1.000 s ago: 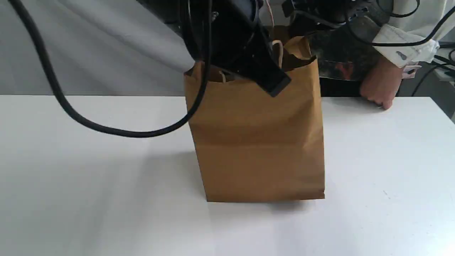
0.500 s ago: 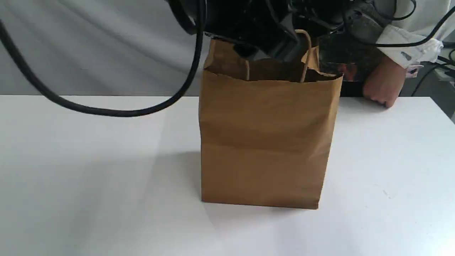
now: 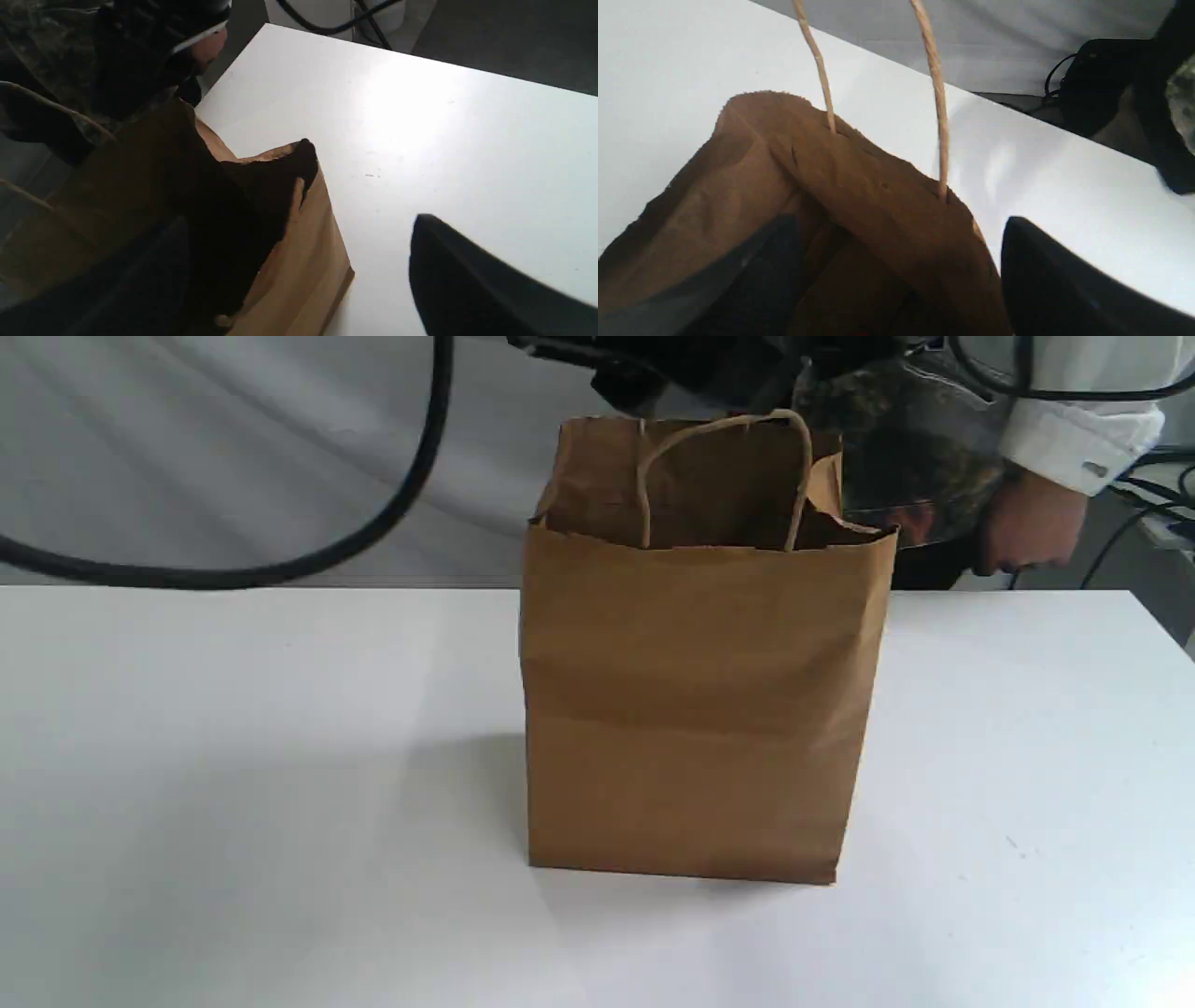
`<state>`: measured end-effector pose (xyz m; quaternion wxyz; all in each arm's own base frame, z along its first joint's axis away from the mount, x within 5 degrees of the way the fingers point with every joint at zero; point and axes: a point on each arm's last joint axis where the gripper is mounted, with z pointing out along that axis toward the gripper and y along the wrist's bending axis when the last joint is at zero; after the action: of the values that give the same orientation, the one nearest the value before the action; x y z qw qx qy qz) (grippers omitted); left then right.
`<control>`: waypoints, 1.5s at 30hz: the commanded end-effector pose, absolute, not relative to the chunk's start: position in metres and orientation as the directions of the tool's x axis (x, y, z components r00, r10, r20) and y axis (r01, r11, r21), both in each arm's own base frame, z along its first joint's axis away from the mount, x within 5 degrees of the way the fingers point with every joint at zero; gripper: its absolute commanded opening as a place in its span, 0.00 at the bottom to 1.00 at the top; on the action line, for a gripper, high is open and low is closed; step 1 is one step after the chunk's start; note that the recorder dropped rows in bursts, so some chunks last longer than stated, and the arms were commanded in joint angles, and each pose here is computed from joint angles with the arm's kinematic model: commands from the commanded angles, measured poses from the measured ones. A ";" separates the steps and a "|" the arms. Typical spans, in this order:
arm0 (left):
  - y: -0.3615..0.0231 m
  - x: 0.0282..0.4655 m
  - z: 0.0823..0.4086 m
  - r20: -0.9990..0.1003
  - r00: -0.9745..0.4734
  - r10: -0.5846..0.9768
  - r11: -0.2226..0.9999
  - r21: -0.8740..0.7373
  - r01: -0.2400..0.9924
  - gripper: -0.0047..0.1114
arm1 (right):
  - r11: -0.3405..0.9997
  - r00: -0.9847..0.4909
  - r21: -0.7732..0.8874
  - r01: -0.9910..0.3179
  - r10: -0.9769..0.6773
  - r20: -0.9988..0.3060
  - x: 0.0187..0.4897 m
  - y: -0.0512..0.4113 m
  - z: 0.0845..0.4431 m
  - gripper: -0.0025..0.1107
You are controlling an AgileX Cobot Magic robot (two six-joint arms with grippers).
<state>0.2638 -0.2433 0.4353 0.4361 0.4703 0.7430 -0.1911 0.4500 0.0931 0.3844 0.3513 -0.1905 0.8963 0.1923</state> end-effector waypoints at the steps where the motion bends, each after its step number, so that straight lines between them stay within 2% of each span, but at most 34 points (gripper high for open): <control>1: -0.238 0.257 0.447 -0.854 -0.152 0.497 0.498 0.137 0.857 0.63 | 0.879 -0.664 0.196 -0.434 -0.166 -0.729 0.442 0.071 0.403 0.55; 14: -0.218 0.234 0.483 -0.910 -0.060 0.411 0.530 0.185 0.828 0.63 | 0.923 -0.607 0.188 -0.335 -0.059 -0.792 0.403 0.007 0.460 0.53; 26: -0.179 0.202 0.493 -0.908 -0.062 0.415 0.606 0.225 0.763 0.61 | 0.924 -0.562 0.162 -0.347 -0.066 -0.824 0.383 0.008 0.482 0.52; 30: -0.159 0.181 0.498 -0.928 -0.044 0.370 0.638 0.220 0.738 0.61 | 0.926 -0.530 0.140 -0.351 -0.073 -0.845 0.369 0.008 0.496 0.52; 39: -0.106 0.132 0.508 -0.966 0.037 0.256 0.748 0.222 0.625 0.61 | 0.952 -0.412 0.009 -0.305 -0.124 -0.903 0.311 0.006 0.544 0.52; 45: -0.070 0.099 0.499 -0.971 0.125 0.205 0.800 0.240 0.549 0.59 | 0.965 -0.323 -0.076 -0.251 -0.157 -0.933 0.264 0.004 0.574 0.52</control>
<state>0.1073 -0.0790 0.5006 0.6750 0.3025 0.6612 -0.1249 0.2772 0.0062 0.5661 0.5557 -0.1287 0.8191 0.0605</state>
